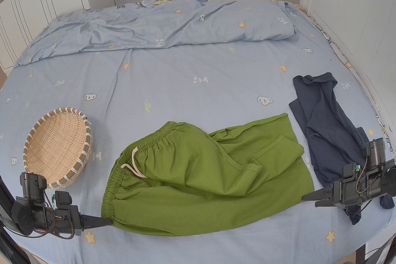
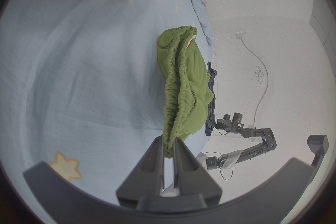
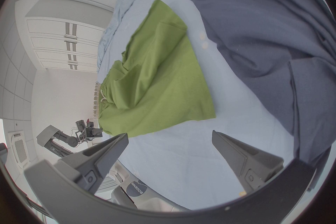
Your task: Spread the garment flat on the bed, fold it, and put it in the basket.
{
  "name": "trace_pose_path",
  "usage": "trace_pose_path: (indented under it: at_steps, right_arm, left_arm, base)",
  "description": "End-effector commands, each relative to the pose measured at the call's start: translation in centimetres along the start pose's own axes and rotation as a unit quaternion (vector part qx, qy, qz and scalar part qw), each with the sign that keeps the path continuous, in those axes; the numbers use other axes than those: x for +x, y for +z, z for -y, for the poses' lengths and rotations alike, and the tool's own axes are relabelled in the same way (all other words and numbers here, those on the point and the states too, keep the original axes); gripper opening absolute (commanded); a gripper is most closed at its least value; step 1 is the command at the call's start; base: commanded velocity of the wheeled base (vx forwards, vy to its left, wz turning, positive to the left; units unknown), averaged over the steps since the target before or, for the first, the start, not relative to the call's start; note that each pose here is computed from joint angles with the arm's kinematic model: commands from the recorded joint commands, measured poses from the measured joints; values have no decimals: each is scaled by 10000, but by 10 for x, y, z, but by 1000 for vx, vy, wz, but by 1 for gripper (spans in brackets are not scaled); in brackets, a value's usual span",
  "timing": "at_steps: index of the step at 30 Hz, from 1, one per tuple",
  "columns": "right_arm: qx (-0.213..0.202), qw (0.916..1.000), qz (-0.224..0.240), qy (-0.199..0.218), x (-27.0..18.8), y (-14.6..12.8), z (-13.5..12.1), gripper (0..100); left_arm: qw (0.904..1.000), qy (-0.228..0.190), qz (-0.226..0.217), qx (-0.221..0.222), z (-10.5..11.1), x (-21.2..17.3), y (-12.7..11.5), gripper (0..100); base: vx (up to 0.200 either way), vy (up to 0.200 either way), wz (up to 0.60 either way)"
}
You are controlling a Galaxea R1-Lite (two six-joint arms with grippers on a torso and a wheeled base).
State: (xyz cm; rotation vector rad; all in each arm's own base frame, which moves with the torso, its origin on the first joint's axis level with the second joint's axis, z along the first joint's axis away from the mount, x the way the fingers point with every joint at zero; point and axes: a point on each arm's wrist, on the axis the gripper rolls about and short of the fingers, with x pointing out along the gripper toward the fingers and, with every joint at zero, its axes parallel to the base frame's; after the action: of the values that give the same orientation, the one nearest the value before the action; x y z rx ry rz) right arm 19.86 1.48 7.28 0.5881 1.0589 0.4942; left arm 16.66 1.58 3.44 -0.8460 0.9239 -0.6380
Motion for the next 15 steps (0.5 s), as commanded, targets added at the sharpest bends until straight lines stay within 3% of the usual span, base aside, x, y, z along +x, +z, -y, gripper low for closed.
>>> trace_pose_path:
  at_steps: [1, 9, 15]
  right_arm:
    - [295, 9990, -319, -42, 21, 0, 22, 100]
    - [269, 9995, -136, 3, 33, 8, 37, 100]
    - [229, 9990, 44, 391, 36, 15, 45, 100]
  left_arm:
    - [9999, 7, 46, 115, -1, -2, 0, 0]
    - [9998, 35, 28, 209, -5, -1, 0, 0]
    - [9998, 35, 28, 202, -6, -1, 0, 0]
  base:
    - [0, 0, 0]
    - [0, 0, 0]
    - [0, 0, 0]
